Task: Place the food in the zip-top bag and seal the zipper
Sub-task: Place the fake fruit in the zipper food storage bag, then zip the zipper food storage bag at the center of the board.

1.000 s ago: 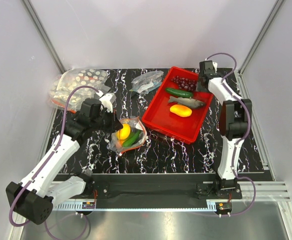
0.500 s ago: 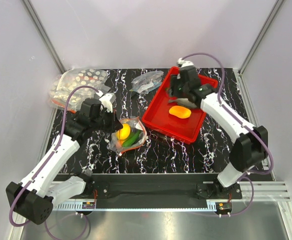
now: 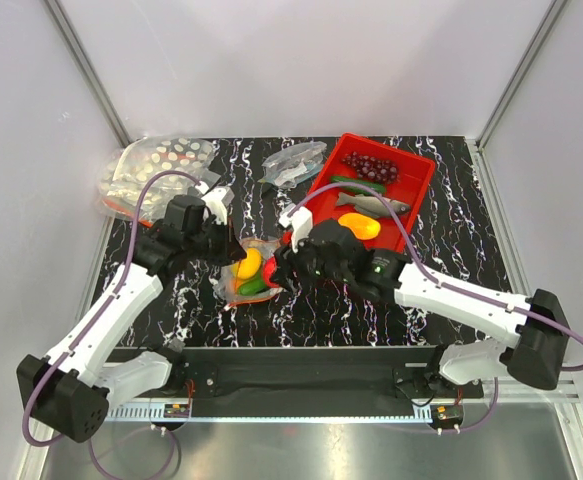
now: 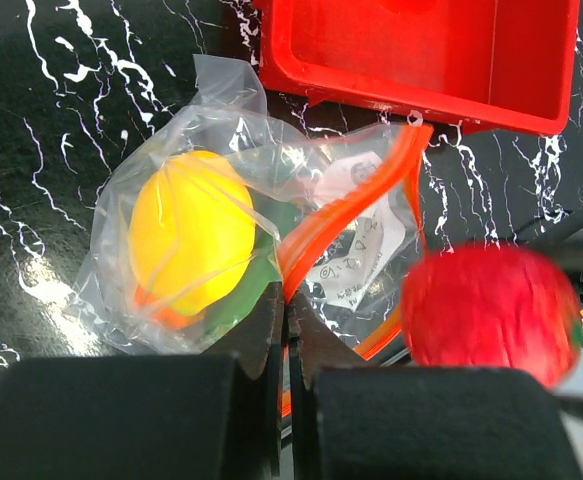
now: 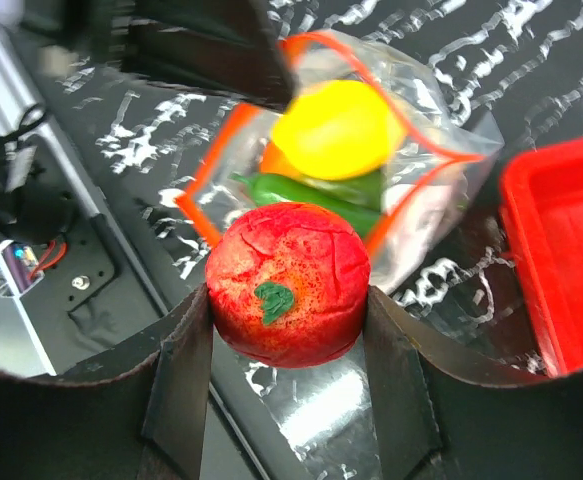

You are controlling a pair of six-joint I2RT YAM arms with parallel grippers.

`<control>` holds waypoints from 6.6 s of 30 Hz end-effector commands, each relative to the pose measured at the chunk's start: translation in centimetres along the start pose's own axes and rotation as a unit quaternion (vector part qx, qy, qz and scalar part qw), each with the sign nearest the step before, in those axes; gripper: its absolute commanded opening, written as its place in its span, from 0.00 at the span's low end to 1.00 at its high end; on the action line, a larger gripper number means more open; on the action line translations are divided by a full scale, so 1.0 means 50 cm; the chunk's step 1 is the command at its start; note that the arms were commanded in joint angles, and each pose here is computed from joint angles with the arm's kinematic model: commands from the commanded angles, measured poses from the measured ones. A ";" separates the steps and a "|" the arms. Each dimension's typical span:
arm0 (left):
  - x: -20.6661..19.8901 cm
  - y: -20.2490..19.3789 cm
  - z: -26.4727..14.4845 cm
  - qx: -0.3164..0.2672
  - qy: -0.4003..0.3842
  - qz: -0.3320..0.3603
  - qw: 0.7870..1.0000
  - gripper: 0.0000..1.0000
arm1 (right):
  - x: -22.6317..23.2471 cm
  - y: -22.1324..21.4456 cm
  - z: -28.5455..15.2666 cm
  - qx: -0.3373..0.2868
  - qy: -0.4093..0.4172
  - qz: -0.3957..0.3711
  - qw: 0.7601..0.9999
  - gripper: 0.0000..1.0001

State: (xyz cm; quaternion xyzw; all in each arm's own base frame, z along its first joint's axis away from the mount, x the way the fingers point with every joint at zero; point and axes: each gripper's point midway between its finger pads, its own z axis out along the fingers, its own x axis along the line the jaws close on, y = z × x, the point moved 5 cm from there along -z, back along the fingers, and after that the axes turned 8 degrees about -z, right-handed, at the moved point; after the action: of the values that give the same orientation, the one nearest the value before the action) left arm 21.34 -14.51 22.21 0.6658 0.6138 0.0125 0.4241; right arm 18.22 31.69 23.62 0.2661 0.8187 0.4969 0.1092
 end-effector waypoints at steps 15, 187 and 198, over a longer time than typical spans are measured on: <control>-0.018 0.020 -0.009 -0.020 -0.032 0.006 0.999 0.00 | -0.030 0.022 0.116 -0.017 -0.083 -0.037 0.996 0.37; -0.208 -0.134 -0.142 -0.080 -0.250 0.366 0.893 0.00 | -0.040 0.065 -0.155 -0.150 0.268 -0.223 0.925 0.78; -0.206 -0.135 -0.146 -0.062 -0.245 0.389 0.886 0.00 | 0.062 0.048 -0.117 -0.109 0.319 -0.246 0.909 0.84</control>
State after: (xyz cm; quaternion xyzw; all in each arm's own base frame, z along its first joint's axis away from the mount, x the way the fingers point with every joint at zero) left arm 9.28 -19.36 26.18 0.8166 0.2043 0.0435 0.5380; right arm 14.42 28.89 27.40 -0.1053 0.7952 0.5963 -0.0319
